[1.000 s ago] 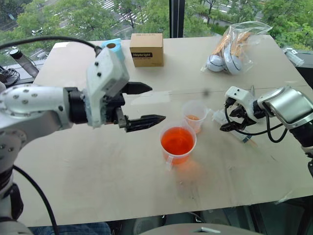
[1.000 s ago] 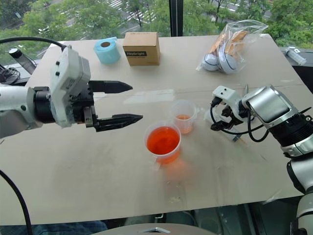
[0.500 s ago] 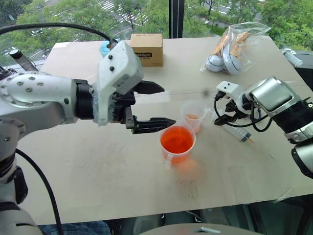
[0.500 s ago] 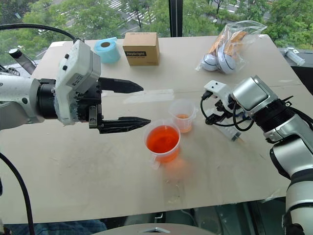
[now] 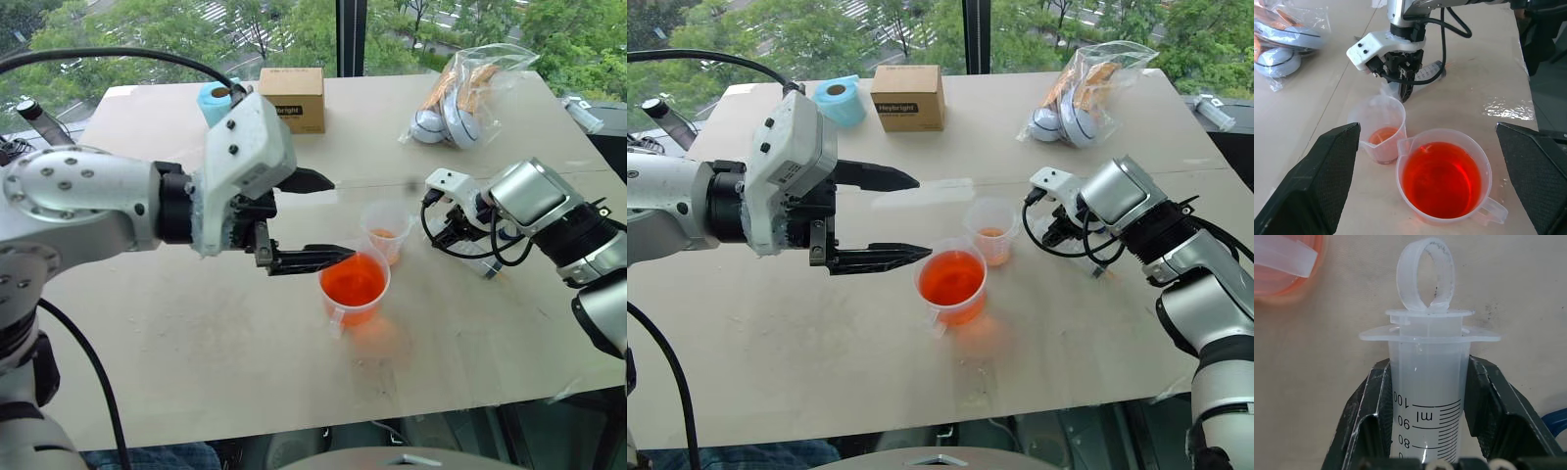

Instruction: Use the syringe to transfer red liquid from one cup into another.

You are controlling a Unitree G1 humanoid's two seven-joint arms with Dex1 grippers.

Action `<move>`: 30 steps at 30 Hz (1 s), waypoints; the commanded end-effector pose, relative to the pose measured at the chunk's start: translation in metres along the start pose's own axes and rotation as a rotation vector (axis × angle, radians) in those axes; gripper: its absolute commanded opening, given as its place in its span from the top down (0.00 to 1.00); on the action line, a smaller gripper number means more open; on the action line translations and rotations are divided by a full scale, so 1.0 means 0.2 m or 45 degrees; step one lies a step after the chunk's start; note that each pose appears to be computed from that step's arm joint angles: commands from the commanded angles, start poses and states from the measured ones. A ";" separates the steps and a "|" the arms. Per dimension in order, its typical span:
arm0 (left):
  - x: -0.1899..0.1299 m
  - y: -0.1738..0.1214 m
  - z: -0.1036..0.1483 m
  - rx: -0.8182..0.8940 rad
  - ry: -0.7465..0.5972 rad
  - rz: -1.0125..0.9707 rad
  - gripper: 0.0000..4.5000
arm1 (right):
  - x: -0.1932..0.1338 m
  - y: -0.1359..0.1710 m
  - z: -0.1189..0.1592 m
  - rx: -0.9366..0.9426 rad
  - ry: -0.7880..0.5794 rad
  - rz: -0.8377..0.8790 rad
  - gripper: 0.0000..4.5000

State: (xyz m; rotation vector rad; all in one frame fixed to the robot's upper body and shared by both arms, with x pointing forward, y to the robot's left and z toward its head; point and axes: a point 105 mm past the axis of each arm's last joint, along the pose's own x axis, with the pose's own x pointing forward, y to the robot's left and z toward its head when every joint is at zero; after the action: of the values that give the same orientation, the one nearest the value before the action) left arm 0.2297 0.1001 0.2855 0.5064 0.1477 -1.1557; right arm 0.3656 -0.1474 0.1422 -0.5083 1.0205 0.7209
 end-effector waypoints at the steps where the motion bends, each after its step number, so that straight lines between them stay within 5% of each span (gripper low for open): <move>1: -0.03 0.10 0.04 0.043 -0.046 0.149 0.00 | -0.25 -0.05 0.12 0.075 -0.229 -0.015 0.66; 9: -0.09 0.28 0.02 0.034 -0.134 0.347 0.00 | -0.64 -0.09 0.28 0.168 -0.637 -0.115 0.66; 14: -0.14 0.37 0.14 0.073 -0.358 0.376 0.00 | -0.96 0.15 0.41 0.109 -1.187 0.168 0.66; 21: -0.17 0.36 0.23 0.103 -0.518 0.214 0.00 | -0.97 0.42 0.39 -0.029 -1.607 0.442 0.66; 30: -0.19 0.32 0.37 0.122 -0.665 0.001 0.00 | -0.89 0.67 0.32 -0.296 -1.873 0.764 0.66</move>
State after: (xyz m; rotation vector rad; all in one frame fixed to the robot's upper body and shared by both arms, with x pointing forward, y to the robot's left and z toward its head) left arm 0.2724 0.1195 0.3685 0.2655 -0.2911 -1.2303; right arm 0.2611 -0.0732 0.3085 0.2587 -0.2131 1.3327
